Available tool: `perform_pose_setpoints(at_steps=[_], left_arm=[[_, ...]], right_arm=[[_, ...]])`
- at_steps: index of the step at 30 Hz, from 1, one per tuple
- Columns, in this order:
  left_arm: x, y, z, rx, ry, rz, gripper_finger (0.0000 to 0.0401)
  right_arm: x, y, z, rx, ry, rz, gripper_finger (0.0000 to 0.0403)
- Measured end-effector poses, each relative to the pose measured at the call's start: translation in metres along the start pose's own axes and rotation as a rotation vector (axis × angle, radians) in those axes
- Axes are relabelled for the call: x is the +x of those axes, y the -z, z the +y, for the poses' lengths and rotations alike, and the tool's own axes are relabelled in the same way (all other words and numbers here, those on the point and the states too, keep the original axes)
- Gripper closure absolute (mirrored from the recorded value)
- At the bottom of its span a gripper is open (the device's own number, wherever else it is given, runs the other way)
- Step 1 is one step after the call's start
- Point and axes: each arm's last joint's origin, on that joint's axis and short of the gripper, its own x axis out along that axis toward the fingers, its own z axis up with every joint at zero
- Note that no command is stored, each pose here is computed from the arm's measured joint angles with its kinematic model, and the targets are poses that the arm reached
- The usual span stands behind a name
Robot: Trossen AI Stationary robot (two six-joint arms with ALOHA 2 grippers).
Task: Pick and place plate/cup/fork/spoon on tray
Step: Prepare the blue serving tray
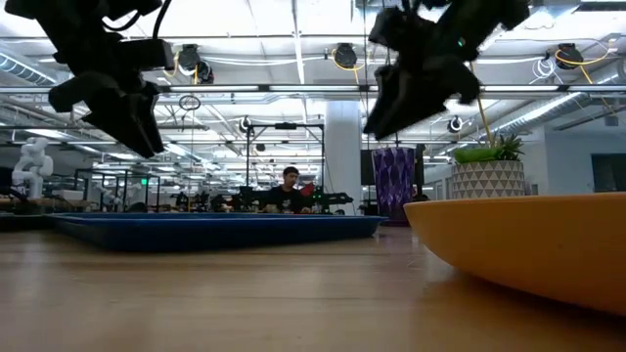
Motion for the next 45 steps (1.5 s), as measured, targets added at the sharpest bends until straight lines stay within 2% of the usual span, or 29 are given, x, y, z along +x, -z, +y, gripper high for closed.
perform_pose_setpoints(at_steps=[4, 13, 19, 34, 39, 45], left_arm=[[0.003, -0.002, -0.006, -0.015, -0.007, -0.006, 0.0206], [0.003, -0.007, -0.011, -0.044, -0.023, -0.052, 0.0206], [0.002, -0.007, -0.013, -0.058, -0.018, -0.055, 0.0206], [0.002, -0.008, -0.013, -0.055, -0.032, -0.072, 0.0206], [0.002, -0.008, -0.013, -0.056, -0.033, -0.072, 0.0206], [0.002, -0.008, -0.013, -0.044, -0.041, -0.072, 0.0206]], right_arm=[[0.021, 0.005, 0.014, -0.037, -0.075, 0.066, 0.0192], [0.064, 0.011, 0.034, -0.168, -0.070, 0.107, 0.0197], [0.067, 0.009, 0.031, -0.192, 0.012, 0.092, 0.0197], [0.084, 0.015, 0.031, -0.220, 0.009, 0.112, 0.0204], [0.087, 0.017, 0.027, -0.235, 0.014, 0.119, 0.0244], [0.086, 0.019, 0.027, -0.297, 0.006, 0.137, 0.0356]])
